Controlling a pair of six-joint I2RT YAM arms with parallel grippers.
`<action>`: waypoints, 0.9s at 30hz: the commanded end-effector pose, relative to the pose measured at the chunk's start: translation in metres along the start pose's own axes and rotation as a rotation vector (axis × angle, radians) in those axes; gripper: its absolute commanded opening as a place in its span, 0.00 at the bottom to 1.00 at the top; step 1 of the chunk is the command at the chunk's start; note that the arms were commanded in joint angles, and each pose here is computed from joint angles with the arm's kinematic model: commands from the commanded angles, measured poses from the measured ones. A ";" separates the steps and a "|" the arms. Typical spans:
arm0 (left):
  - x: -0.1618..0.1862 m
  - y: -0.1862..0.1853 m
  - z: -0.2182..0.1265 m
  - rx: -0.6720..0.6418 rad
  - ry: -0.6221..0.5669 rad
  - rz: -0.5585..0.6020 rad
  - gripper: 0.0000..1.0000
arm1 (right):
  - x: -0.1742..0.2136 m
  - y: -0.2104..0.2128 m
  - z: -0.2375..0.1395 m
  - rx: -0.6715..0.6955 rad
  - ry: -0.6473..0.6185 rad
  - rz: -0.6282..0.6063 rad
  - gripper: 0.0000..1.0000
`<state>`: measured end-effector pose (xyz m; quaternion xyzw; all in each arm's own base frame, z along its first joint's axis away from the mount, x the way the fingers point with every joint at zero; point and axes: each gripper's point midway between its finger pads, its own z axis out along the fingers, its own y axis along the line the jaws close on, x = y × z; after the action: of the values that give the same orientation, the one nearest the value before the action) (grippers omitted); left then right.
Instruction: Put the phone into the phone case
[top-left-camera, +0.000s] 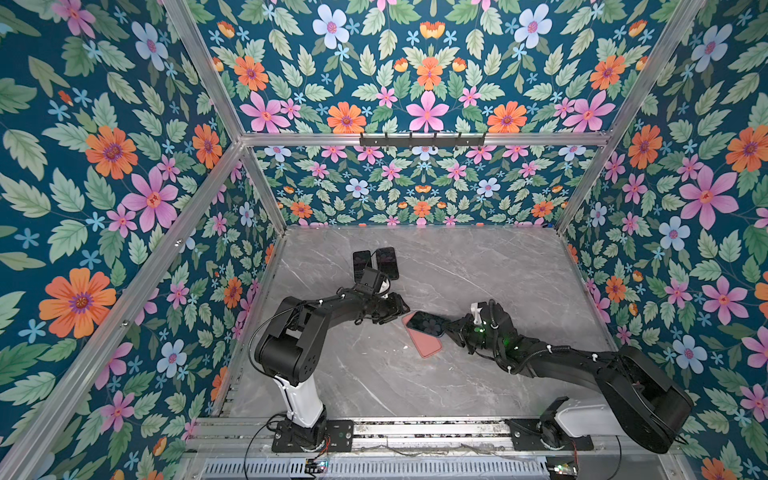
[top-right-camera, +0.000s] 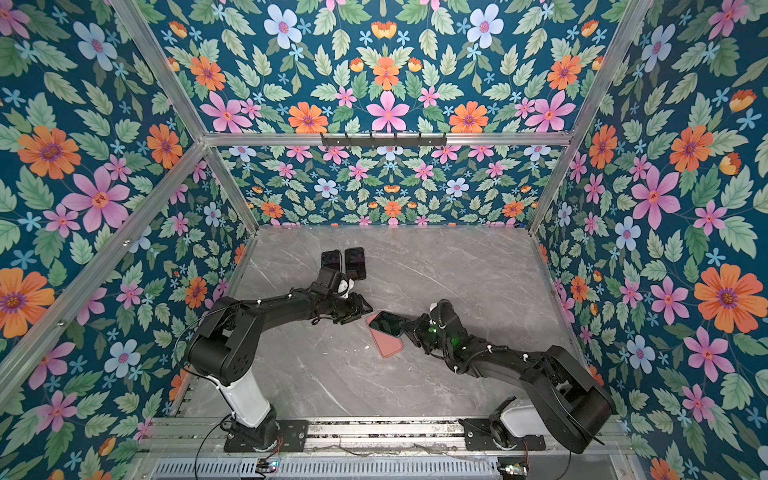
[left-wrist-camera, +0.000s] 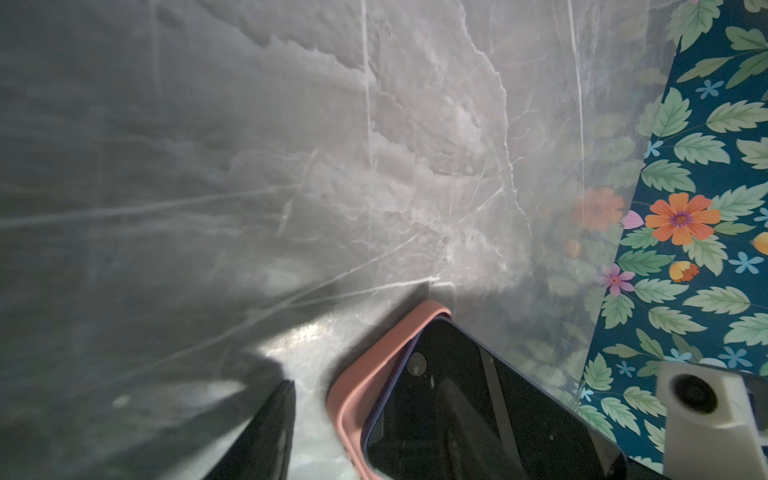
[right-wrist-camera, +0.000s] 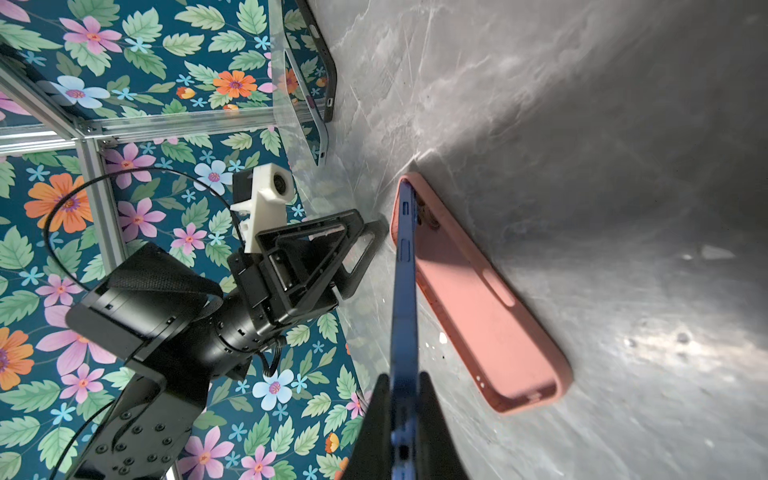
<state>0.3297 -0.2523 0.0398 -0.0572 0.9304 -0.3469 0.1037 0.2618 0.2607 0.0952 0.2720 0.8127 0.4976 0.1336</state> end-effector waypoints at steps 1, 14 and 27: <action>0.000 -0.011 0.003 0.073 0.001 0.005 0.54 | 0.006 0.011 -0.001 -0.037 0.037 -0.015 0.00; 0.018 -0.011 0.007 0.103 0.026 -0.004 0.36 | 0.009 0.014 -0.017 -0.023 0.028 -0.018 0.00; 0.049 -0.019 0.003 0.138 0.031 -0.027 0.34 | 0.009 -0.009 -0.044 0.027 -0.027 0.005 0.00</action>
<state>0.2812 -0.2734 0.0359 -0.0505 0.9120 -0.3996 0.0774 0.2278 0.2322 0.1053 0.2749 0.8229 0.4795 0.1314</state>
